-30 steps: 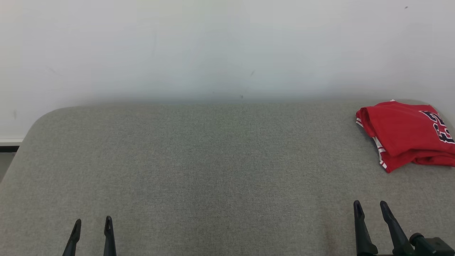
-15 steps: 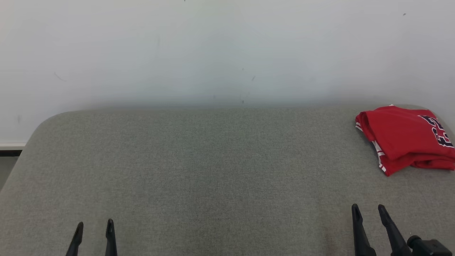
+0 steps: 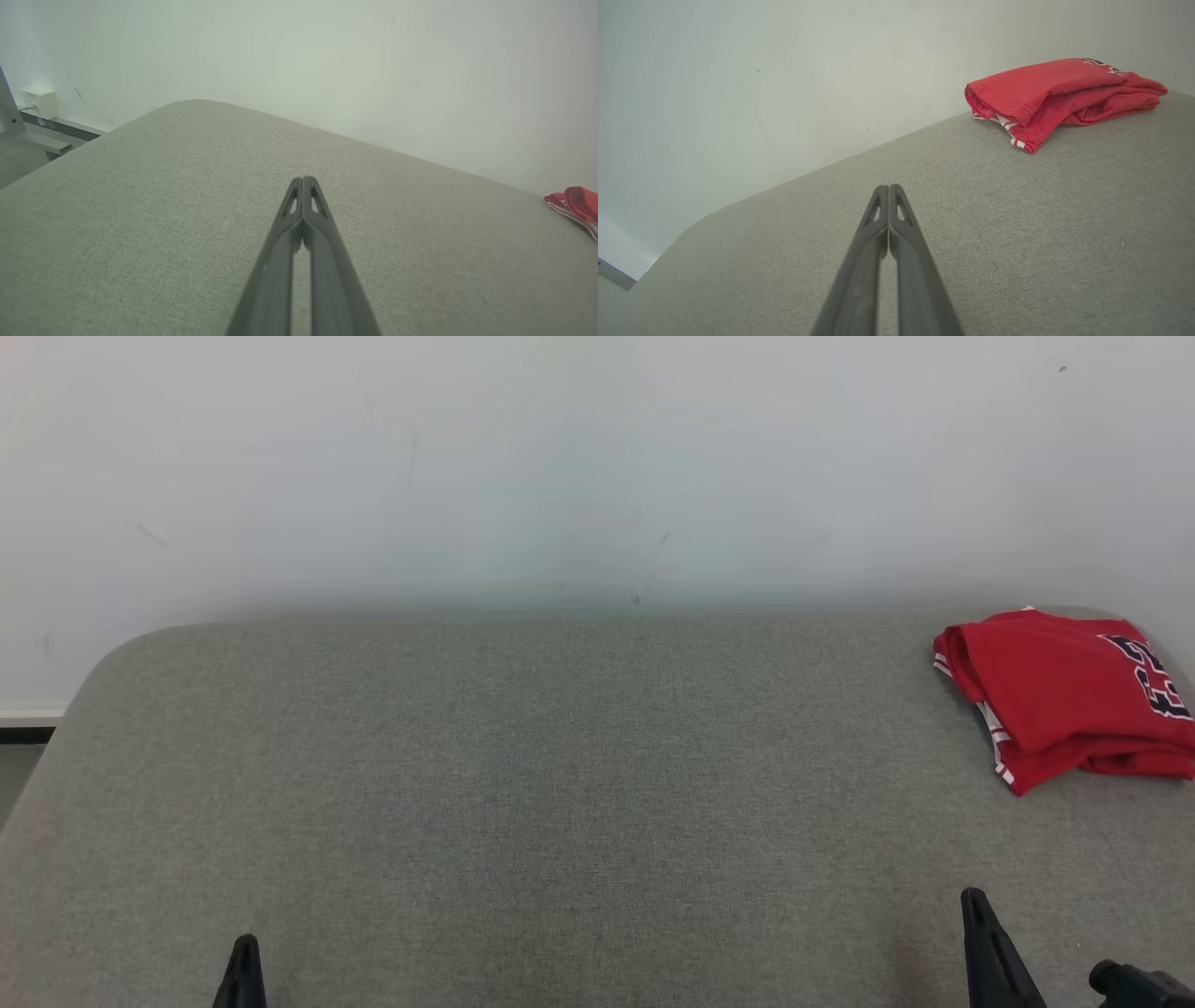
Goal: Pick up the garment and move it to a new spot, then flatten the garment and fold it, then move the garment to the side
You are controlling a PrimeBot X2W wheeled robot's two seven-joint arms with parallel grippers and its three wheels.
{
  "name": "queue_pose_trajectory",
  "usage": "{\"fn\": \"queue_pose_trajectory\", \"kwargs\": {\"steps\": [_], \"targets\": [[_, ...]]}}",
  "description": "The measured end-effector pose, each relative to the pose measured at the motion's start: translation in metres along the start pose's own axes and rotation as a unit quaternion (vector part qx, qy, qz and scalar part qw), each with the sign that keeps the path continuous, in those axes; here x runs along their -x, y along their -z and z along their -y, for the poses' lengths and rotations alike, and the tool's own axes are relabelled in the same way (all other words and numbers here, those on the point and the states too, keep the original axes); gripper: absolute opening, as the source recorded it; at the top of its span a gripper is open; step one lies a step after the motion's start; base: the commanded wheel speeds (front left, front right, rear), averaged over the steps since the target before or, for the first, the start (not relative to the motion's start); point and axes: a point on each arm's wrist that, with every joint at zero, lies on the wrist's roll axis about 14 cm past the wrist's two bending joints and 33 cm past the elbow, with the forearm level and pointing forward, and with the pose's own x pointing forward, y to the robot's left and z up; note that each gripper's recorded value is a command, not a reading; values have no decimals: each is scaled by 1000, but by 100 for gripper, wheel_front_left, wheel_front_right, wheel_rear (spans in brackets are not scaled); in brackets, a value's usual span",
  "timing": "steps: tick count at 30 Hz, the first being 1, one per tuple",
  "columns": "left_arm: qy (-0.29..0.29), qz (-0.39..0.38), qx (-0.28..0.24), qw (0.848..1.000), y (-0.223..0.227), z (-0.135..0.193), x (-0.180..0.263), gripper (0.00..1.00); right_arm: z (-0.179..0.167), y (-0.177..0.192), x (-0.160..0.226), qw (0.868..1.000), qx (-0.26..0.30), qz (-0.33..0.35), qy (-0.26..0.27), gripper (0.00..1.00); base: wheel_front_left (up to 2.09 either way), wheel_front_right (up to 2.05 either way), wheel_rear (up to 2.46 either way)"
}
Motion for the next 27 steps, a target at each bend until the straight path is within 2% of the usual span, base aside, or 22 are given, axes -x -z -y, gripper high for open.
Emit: {"fn": "queue_pose_trajectory", "kwargs": {"steps": [12, 27], "targets": [[-11, -7, 104, 995, 0, 1, -8, 0, 6, -4, -9, 995, -94, 3, 14, 0, 0, 0, 0], [-19, -19, 222, 975, 3, 2, -17, 0, 11, -7, -18, 979, -202, 4, 26, 0, 0, 0, 0]]}}
